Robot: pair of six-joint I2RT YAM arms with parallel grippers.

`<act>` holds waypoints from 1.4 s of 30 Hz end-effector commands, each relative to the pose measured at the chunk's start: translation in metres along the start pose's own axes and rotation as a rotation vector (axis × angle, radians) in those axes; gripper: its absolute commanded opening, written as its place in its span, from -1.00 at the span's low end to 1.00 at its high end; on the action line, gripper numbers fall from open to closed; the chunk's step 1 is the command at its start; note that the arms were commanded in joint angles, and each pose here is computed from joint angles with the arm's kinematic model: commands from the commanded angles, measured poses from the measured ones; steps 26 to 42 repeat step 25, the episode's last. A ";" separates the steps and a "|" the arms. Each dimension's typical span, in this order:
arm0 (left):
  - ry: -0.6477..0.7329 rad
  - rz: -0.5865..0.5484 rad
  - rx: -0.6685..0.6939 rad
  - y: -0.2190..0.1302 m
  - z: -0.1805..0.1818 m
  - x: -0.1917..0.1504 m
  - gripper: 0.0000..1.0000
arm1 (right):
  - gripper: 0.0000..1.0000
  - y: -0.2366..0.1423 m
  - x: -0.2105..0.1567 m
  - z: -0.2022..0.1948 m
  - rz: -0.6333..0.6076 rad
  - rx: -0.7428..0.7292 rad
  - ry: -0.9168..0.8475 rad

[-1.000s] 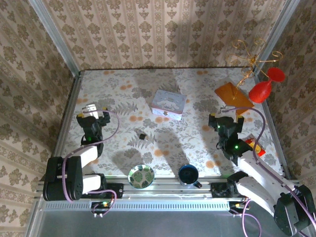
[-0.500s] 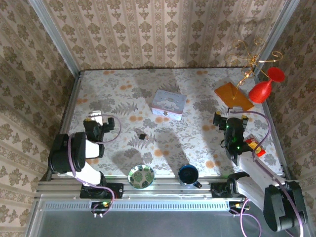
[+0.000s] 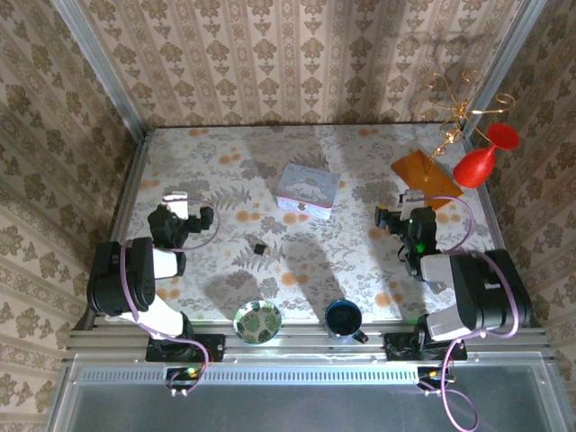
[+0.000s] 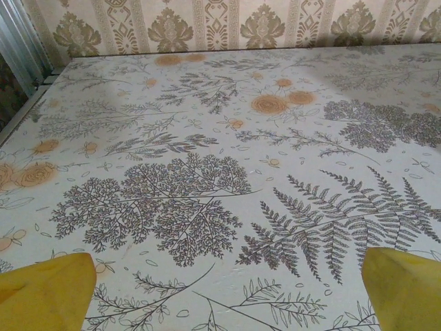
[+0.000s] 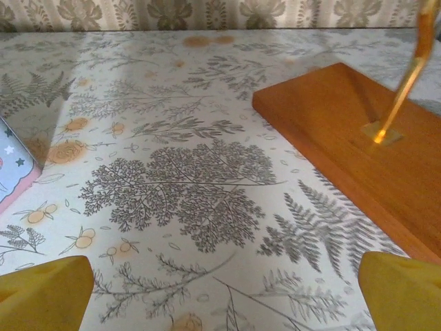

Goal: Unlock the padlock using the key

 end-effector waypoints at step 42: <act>0.043 0.019 0.066 0.005 -0.003 0.003 1.00 | 1.00 0.015 0.014 -0.012 0.002 -0.034 0.027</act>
Point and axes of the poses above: each hand's point on the last joint's axis, 136 mm out from that joint toward the fingers, its own y axis out along the fingers, its own z axis along the line the jaws close on, x = y × z, the point moved 5 cm from there along -y, back along the fingers, and after that the axes turned 14 degrees about -y, right-handed, at the moved point
